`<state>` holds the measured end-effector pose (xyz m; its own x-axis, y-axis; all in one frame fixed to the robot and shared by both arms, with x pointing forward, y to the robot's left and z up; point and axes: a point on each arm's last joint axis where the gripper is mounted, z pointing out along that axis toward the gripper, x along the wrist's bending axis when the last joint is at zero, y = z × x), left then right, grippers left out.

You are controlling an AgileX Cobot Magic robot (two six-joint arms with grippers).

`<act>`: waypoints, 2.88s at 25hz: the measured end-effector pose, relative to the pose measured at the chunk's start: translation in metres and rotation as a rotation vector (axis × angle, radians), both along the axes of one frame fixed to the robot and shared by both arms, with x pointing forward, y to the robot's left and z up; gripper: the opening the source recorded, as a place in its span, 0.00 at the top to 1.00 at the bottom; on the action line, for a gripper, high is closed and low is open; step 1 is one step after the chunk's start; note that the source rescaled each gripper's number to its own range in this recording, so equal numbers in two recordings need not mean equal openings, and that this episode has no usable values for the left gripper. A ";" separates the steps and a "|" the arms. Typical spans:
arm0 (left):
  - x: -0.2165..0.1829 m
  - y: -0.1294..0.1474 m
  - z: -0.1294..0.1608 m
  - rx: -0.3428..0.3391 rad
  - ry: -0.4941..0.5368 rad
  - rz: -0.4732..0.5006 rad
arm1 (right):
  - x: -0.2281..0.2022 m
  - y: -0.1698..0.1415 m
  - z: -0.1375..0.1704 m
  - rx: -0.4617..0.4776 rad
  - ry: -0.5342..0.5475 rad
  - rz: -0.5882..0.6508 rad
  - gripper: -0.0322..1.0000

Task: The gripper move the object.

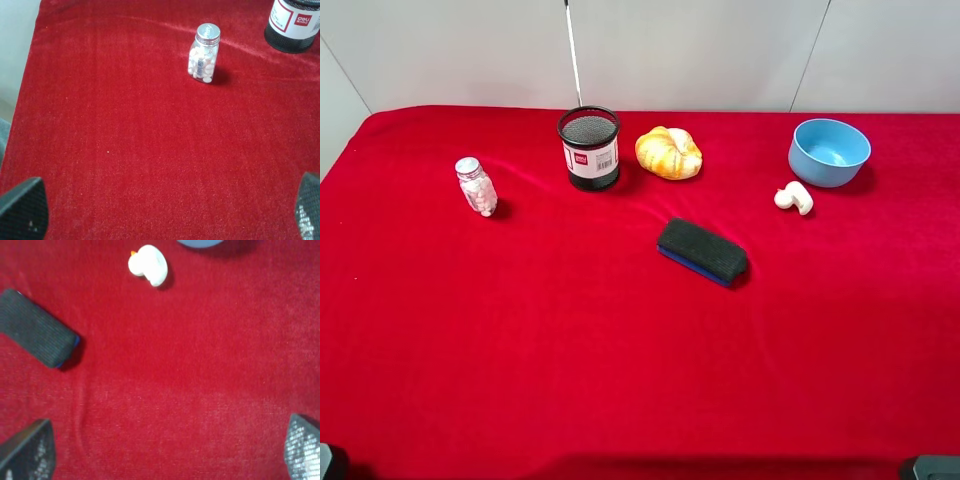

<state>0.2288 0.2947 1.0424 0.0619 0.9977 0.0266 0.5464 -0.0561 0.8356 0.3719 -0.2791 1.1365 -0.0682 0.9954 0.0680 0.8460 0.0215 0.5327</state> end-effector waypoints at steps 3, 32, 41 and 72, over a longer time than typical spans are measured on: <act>0.000 0.000 0.000 0.000 0.000 0.000 | -0.024 -0.003 -0.005 0.009 -0.042 -0.005 0.00; 0.000 0.000 0.000 0.000 0.000 0.000 | -0.146 -0.019 -0.078 0.072 -0.517 -0.012 0.00; 0.000 0.000 0.000 0.000 0.000 0.000 | -0.138 -0.019 -0.082 0.016 -0.566 0.030 0.00; 0.000 0.000 0.000 0.000 0.000 0.000 | -0.137 -0.021 -0.081 -0.056 -0.585 -0.054 0.00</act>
<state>0.2288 0.2947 1.0424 0.0620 0.9977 0.0264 0.5464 -0.0561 0.8356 0.2347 -0.3000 1.0554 -0.0278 0.9994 -0.0186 0.4130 0.0284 0.9103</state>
